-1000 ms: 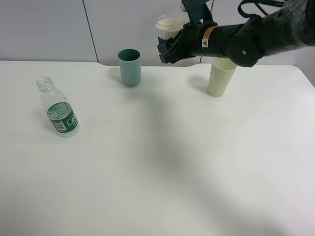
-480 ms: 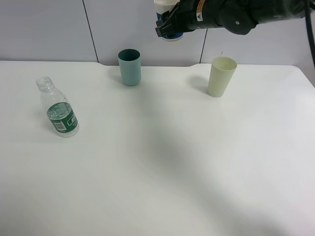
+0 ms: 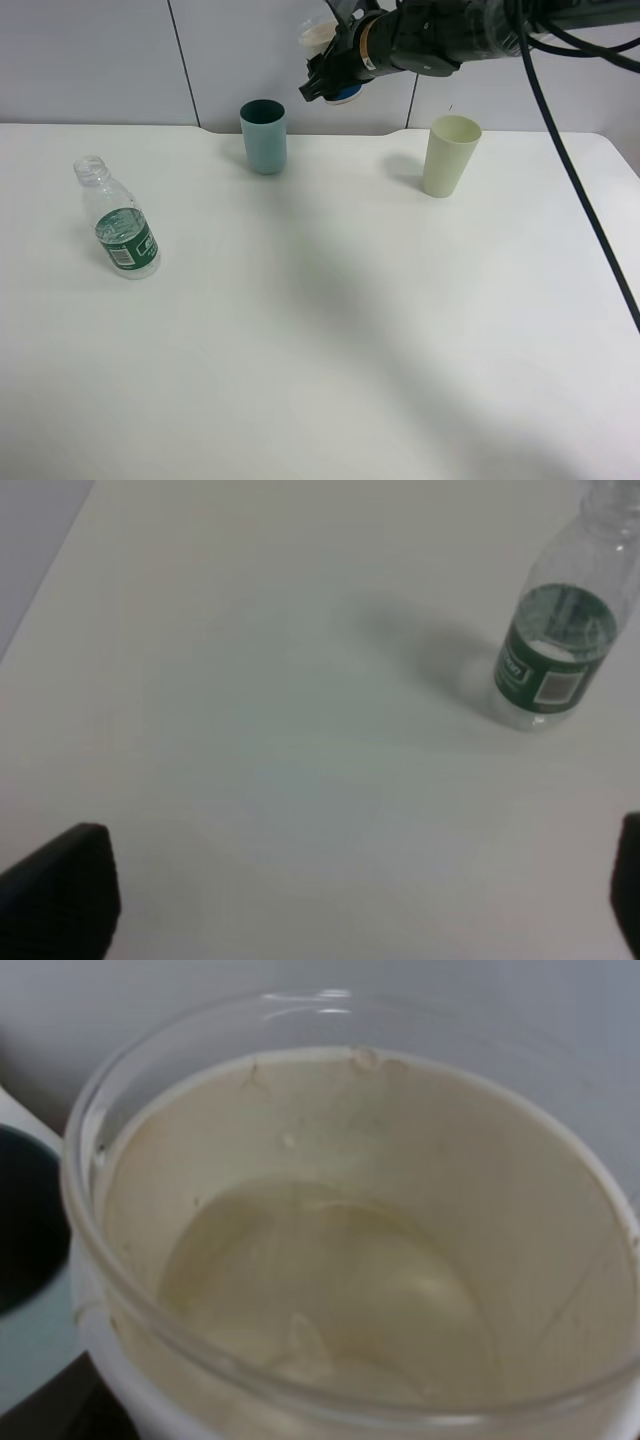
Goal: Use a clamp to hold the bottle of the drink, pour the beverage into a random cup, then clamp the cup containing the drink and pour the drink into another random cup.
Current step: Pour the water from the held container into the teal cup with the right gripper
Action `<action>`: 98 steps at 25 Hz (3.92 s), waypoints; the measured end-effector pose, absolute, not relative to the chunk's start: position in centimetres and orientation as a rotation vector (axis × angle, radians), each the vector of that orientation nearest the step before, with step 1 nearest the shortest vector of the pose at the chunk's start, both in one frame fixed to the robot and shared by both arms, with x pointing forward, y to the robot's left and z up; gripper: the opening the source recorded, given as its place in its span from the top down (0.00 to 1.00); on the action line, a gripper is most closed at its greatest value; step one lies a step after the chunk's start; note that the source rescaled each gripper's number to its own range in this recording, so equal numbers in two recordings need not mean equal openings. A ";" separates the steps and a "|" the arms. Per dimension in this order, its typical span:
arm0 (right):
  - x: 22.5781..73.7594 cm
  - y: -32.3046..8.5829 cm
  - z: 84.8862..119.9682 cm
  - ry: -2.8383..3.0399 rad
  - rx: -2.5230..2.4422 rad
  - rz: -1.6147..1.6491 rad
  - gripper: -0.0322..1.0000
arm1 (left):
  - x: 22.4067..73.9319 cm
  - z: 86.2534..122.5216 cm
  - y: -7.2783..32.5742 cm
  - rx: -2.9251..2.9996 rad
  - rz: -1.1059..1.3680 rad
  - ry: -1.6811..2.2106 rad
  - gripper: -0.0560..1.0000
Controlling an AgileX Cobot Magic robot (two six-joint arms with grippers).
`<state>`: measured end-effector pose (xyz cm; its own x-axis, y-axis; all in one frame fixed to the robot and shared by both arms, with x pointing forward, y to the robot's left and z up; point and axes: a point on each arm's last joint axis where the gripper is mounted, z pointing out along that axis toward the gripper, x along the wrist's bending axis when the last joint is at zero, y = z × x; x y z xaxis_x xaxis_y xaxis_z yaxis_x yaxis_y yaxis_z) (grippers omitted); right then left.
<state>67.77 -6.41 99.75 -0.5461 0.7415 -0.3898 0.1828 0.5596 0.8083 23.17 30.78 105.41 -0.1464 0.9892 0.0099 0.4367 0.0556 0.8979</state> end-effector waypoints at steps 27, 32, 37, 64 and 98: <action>67.8 -2.3 98.1 2.067 0.553 0.825 0.94 | 23.2 105.4 30.8 1.446 1.049 1.666 0.00; 68.0 -2.2 98.2 2.058 0.554 0.813 0.94 | 23.2 105.4 30.8 1.446 1.049 1.666 0.00; 68.5 -1.9 98.2 2.039 0.569 0.781 0.94 | 23.2 105.4 30.8 1.446 1.049 1.666 0.00; 68.3 -1.3 98.5 2.020 0.153 0.581 0.94 | 23.2 105.4 30.8 1.446 1.049 1.666 0.00; 68.7 -1.7 99.1 1.922 -0.077 0.368 0.94 | 23.2 105.4 30.8 1.446 1.049 1.666 0.00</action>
<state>68.75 -1.71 99.11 -0.3760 0.1209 -0.9187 -0.2269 0.9493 0.2178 23.17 30.78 105.41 -0.1464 0.9892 0.0099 0.4367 0.0556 0.8979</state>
